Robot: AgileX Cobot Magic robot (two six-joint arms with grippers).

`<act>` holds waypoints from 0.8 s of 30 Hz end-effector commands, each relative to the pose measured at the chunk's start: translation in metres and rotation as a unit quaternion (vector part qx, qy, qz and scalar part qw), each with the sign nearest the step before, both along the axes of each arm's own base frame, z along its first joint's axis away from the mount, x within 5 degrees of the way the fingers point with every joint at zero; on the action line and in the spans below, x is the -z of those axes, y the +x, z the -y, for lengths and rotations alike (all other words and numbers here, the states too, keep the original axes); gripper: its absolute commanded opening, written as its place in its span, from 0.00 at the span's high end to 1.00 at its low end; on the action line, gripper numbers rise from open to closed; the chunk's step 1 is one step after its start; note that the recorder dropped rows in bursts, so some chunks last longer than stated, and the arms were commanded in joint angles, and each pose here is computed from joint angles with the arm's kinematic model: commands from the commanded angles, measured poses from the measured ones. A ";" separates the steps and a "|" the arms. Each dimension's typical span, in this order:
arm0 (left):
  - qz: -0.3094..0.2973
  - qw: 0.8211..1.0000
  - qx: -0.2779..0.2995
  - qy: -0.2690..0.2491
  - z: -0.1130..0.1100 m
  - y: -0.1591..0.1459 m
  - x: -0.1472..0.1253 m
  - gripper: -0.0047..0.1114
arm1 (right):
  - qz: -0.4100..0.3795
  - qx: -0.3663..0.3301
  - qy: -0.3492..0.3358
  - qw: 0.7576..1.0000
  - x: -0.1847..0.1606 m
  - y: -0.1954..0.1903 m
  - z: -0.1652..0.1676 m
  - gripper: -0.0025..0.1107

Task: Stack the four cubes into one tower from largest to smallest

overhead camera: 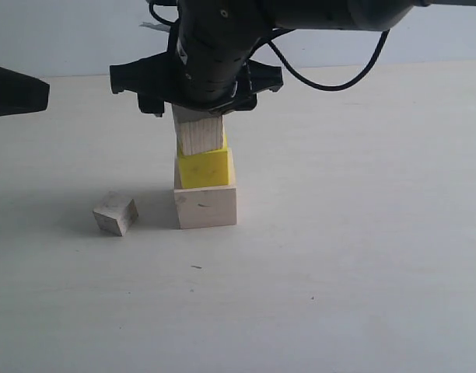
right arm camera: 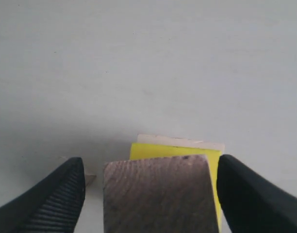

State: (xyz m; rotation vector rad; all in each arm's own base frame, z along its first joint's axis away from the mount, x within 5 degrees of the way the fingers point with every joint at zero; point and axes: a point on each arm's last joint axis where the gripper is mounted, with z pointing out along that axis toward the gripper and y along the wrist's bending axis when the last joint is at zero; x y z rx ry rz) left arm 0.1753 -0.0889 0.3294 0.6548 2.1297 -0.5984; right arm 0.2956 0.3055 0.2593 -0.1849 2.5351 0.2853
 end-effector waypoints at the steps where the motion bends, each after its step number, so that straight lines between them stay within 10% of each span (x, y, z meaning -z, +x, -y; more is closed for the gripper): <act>1: -0.003 1.000 0.003 -0.005 0.002 -0.001 0.000 0.96 | 0.016 -0.011 0.000 1.000 -0.003 0.002 -0.002 0.34; 24: -0.003 1.000 0.003 -0.005 0.002 -0.001 0.000 0.96 | 0.036 0.005 -0.009 0.999 -0.005 0.005 0.001 0.34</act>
